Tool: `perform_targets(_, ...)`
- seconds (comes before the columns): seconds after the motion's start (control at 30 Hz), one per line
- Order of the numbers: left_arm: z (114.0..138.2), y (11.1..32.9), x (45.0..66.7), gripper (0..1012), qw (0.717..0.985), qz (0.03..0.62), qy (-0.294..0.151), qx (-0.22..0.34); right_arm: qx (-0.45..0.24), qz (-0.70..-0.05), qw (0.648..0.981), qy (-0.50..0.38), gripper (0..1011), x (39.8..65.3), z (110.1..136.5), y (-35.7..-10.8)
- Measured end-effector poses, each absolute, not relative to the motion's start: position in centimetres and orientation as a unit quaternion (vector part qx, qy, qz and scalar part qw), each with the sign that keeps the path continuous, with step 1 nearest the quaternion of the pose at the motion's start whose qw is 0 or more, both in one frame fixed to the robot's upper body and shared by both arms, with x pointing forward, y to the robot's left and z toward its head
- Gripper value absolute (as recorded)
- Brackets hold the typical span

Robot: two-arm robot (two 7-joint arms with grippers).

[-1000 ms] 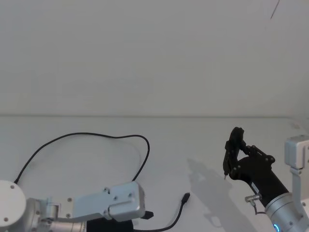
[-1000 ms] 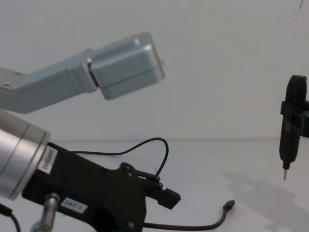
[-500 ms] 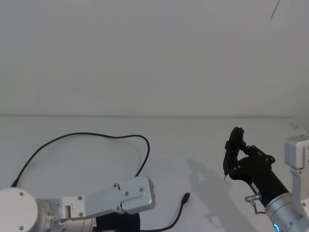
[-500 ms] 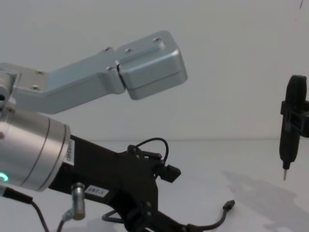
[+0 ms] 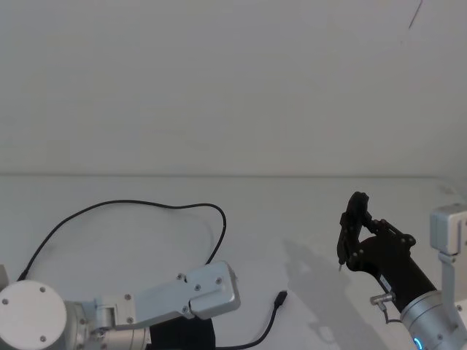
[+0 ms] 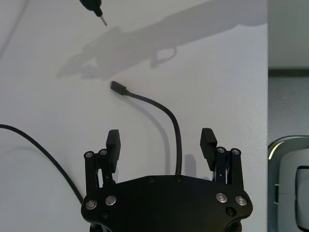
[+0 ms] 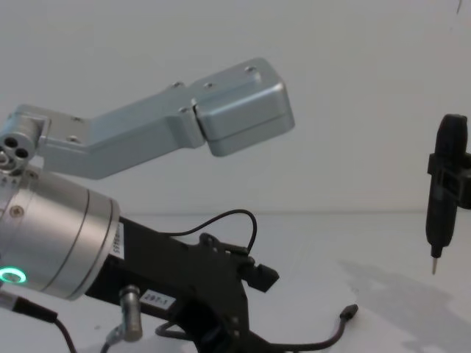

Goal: Pick up the data cable with the one hand.

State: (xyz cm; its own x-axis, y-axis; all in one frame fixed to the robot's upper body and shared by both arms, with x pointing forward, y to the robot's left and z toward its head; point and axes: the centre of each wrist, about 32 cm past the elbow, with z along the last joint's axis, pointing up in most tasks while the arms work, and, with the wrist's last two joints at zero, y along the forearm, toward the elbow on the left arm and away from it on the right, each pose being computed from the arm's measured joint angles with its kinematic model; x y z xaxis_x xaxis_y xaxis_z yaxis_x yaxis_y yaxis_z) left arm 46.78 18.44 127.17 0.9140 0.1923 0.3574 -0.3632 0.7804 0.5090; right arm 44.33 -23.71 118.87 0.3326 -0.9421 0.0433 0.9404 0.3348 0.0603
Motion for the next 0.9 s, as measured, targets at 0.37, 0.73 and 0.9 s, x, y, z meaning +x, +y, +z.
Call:
perform_targets(0.37,126.84,18.17,46.82,1001,0.934,0.155,-0.122,0.299,0.012,-0.577,0.816,-0.035,283,44.33,118.87,-23.71)
perform_targets(0.73,126.64,17.93,46.73,998,0.928,0.184,-0.123,0.3,0.012,-0.577,0.816,-0.035,283,44.33,118.87,-23.71)
perform_targets(0.9,126.6,17.86,46.72,885,0.926,0.192,-0.124,0.3,0.012,-0.577,0.816,-0.035,283,44.33,118.87,-23.71)
